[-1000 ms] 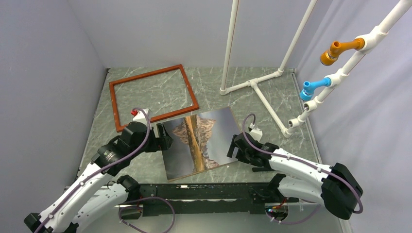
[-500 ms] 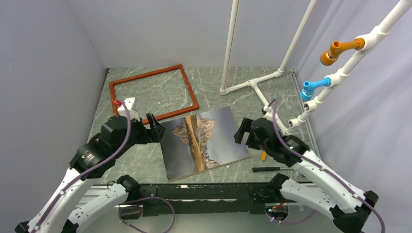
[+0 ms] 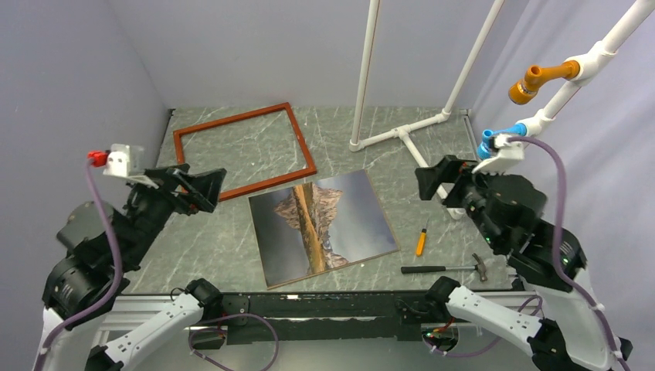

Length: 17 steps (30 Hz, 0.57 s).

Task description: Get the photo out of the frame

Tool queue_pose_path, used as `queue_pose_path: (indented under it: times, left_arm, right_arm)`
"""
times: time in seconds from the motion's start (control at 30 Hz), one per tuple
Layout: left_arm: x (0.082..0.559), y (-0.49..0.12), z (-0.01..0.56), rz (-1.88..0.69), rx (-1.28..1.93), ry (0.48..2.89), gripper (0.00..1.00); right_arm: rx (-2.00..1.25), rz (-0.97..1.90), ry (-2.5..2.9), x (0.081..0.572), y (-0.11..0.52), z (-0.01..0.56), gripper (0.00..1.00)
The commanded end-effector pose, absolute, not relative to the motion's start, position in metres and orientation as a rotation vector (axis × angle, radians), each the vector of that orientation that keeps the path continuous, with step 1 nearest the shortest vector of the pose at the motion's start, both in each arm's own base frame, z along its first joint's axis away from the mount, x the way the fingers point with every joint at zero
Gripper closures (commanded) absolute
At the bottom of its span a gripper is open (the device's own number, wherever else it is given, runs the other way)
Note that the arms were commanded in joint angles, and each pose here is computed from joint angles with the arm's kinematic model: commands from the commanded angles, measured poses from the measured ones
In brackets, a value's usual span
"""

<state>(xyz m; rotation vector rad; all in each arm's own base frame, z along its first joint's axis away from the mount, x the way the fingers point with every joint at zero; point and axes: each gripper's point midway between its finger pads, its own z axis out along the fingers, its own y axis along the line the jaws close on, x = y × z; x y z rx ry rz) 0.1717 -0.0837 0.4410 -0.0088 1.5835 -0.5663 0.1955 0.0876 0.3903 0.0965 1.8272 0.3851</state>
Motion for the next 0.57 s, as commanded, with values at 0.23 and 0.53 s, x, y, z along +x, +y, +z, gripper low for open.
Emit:
queue_pose_path:
  times: [0.23, 0.53]
  left_arm:
    - [0.141, -0.048, 0.491, -0.574, -0.048, 1.274, 0.01]
    - [0.141, -0.041, 0.488, -0.543, -0.067, 1.301, 0.01]
  right_arm:
    - [0.077, 0.234, 1.588, 0.169, 0.022, 0.455, 0.00]
    - [0.064, 0.298, 1.586, 0.158, 0.023, 0.453, 0.00]
